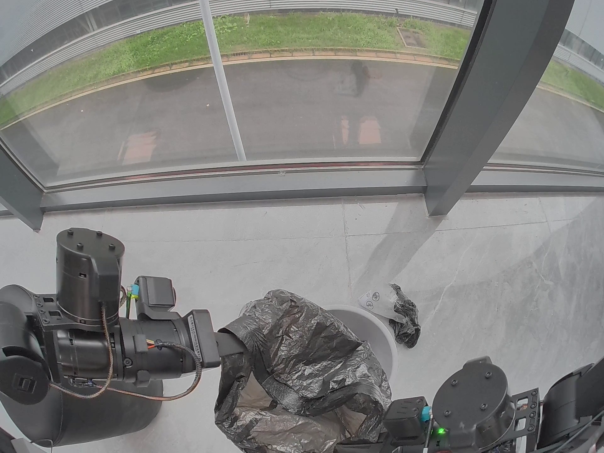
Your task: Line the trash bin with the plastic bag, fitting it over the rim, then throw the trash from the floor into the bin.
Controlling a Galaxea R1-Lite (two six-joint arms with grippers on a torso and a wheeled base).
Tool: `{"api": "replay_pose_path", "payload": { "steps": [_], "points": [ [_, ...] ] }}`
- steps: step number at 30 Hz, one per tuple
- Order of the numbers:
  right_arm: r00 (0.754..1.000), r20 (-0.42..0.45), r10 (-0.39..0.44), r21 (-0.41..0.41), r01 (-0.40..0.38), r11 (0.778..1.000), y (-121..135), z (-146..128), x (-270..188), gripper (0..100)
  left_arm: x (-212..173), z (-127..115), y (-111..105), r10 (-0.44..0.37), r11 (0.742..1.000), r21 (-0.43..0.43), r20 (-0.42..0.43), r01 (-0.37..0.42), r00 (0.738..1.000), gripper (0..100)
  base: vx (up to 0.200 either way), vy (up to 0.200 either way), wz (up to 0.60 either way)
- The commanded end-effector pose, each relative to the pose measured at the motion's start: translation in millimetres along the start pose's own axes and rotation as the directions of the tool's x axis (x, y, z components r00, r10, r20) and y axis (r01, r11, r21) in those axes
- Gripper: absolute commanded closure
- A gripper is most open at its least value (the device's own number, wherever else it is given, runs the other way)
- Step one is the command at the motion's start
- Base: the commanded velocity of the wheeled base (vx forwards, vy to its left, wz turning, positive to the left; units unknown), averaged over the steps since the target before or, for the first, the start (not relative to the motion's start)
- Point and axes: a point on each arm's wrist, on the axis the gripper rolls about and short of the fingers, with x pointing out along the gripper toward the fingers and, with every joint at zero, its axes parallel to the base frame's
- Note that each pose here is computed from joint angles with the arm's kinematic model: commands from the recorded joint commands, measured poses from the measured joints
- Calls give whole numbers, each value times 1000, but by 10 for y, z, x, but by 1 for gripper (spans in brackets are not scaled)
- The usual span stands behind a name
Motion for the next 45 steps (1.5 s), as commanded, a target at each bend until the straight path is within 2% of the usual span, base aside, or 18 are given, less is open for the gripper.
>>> {"api": "replay_pose_path", "payload": {
  "steps": [1, 13, 17, 24, 29, 33, 36, 45],
  "points": [
    [999, -32, -36, 26, 37, 999, -113, -27, 130, 100, 186, -5, 93, 35, 999, -16, -35, -36, 999, 100, 0, 0, 0],
    [993, -7, -122, 95, 122, 988, -491, -90, 518, 100, 622, 42, 269, 59, 998, -25, -55, -60, 997, 100, 0, 0, 0],
    [994, 5, -110, 114, 109, 988, -612, -121, 653, 100, 762, 69, 341, 58, 998, -29, -48, -60, 997, 100, 0, 0, 0],
    [990, 0, -142, 148, 140, 979, -848, -280, 907, 100, 923, 78, 472, 82, 996, -42, -56, -84, 995, 100, 0, 0, 0],
    [989, 3, -150, 163, 147, 976, -936, -330, 982, 100, 1049, 67, 547, 104, 993, -50, -79, -108, 991, 100, 0, 0, 0],
    [993, 2, -117, 175, 115, 978, -1008, -355, 1012, 100, 1177, 70, 608, 119, 991, -56, -96, -125, 988, 100, 0, 0, 0],
    [992, 16, -122, 177, 117, 977, -1031, -337, 1012, 100, 1242, 73, 637, 126, 990, -57, -104, -133, 987, 100, 0, 0, 0],
    [980, 53, -194, 154, 184, 971, -1313, -284, 1003, 100, 1411, 149, 653, 123, 990, -53, -96, -129, 988, 100, 0, 0, 0]
  ]
}}
